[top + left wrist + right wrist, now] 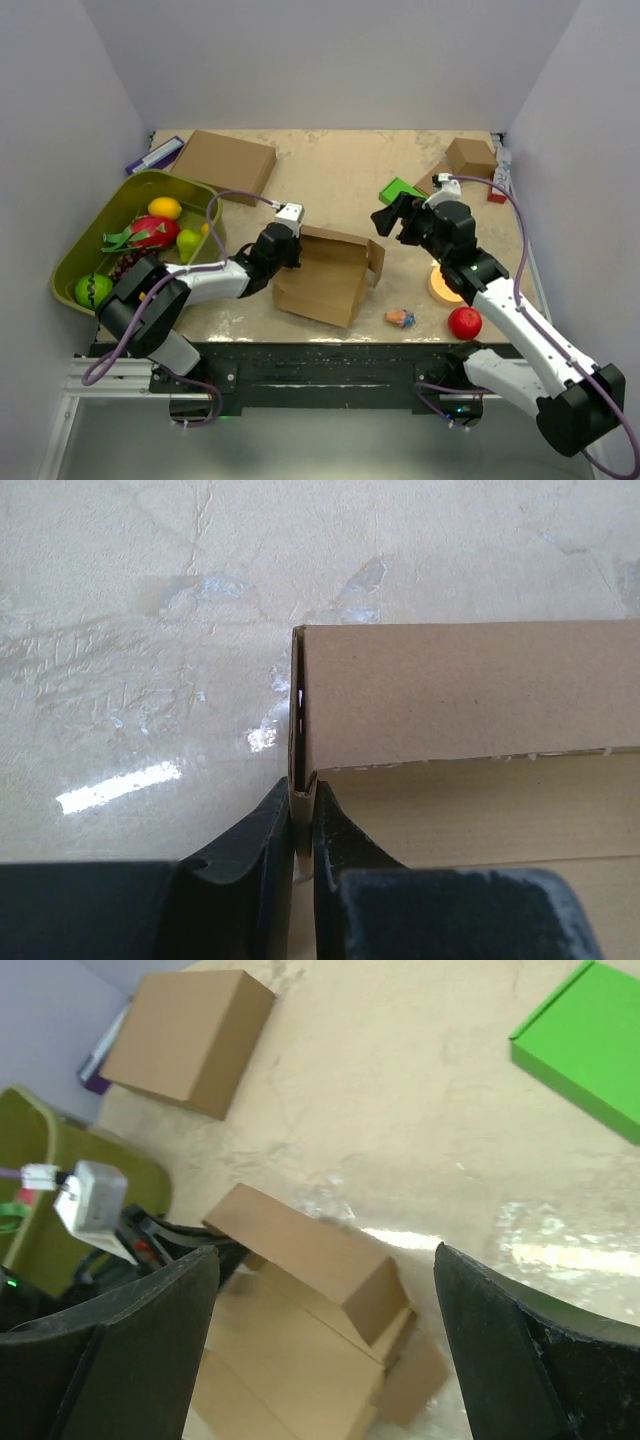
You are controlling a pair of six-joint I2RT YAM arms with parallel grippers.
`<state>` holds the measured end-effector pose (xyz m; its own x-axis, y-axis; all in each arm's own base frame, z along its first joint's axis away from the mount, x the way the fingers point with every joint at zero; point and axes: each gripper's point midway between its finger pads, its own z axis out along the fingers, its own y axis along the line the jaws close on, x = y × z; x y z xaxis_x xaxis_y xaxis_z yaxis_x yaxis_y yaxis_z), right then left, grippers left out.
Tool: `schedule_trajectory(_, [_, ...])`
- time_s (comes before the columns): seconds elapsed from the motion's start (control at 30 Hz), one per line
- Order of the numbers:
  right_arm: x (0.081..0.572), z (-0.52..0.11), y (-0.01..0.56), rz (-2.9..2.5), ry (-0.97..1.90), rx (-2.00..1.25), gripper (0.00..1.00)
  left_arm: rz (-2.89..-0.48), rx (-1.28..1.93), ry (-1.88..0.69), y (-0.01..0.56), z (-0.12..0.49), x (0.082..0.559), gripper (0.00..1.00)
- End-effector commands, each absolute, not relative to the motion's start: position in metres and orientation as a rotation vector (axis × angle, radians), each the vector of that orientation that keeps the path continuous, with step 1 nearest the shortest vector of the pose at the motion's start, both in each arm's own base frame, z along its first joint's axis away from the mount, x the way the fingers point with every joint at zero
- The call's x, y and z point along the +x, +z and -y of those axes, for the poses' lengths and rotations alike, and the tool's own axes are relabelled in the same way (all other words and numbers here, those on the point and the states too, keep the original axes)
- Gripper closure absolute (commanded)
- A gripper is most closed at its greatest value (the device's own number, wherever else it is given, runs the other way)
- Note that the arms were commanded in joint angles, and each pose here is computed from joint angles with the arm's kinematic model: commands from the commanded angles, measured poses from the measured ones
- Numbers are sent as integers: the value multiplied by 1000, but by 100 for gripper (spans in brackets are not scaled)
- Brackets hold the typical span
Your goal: Fold the paper box
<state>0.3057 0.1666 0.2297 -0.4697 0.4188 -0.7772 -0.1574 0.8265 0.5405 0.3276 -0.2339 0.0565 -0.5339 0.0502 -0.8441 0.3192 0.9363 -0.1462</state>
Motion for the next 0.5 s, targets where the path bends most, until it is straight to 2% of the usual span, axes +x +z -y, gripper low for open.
schedule_trajectory(0.0, [287,-156,203,-2080,498,53,9,-2125,245,-404,78,238,331,100])
schedule_trajectory(0.2, [264,-169,159,-2198,457,22,11,-2133,231,-370,78,231,335,100])
schedule_trajectory(0.47, [265,-167,133,-2258,382,75,15,-2130,214,-371,80,230,336,100])
